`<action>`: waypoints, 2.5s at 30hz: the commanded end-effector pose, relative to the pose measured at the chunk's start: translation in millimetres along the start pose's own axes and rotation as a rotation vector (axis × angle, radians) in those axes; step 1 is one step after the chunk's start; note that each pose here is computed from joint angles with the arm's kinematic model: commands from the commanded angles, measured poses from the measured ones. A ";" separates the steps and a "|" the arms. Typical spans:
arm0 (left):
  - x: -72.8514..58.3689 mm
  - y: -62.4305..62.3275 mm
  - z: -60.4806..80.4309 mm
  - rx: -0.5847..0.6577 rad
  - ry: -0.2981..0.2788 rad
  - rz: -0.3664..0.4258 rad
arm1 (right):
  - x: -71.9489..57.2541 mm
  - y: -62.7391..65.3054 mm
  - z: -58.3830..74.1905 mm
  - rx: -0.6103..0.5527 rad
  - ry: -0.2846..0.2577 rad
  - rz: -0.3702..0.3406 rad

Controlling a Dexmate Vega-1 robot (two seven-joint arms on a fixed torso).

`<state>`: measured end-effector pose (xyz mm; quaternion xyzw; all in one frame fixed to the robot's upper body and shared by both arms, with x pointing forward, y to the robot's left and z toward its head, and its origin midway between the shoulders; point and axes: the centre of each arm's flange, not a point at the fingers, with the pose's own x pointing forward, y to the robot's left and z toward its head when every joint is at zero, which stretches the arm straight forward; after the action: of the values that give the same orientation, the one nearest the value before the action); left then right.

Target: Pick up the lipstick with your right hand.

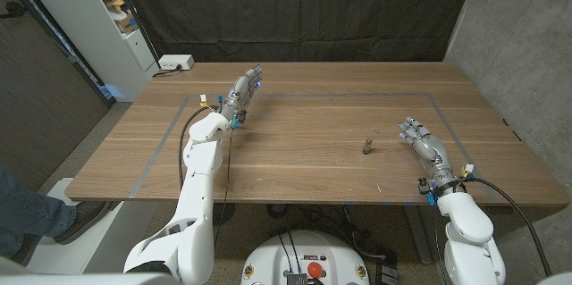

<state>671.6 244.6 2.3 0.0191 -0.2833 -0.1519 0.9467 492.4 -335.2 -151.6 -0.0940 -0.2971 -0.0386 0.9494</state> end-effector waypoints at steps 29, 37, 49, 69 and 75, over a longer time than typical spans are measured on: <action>5.4 -6.5 4.3 0.011 -0.006 -0.014 | -15.9 21.4 3.4 -0.379 -0.019 -0.009; 3.2 -4.2 6.5 0.014 -0.009 -0.011 | -18.5 25.7 2.1 -0.464 -0.020 -0.026; 1.9 -3.4 8.1 0.019 -0.011 -0.008 | -25.1 30.4 0.5 -0.550 -0.020 -0.047; 2.3 -0.9 8.4 0.018 -0.009 -0.010 | -29.5 44.1 -5.7 -0.689 -0.012 -0.094; 2.1 0.9 9.0 0.021 -0.007 -0.007 | -30.0 47.0 -10.1 -0.681 -0.014 -0.113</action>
<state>668.3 242.4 10.5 0.0287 -0.2898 -0.1552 0.9440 476.2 -296.0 -175.5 -0.3854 -0.2793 -0.1715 0.8626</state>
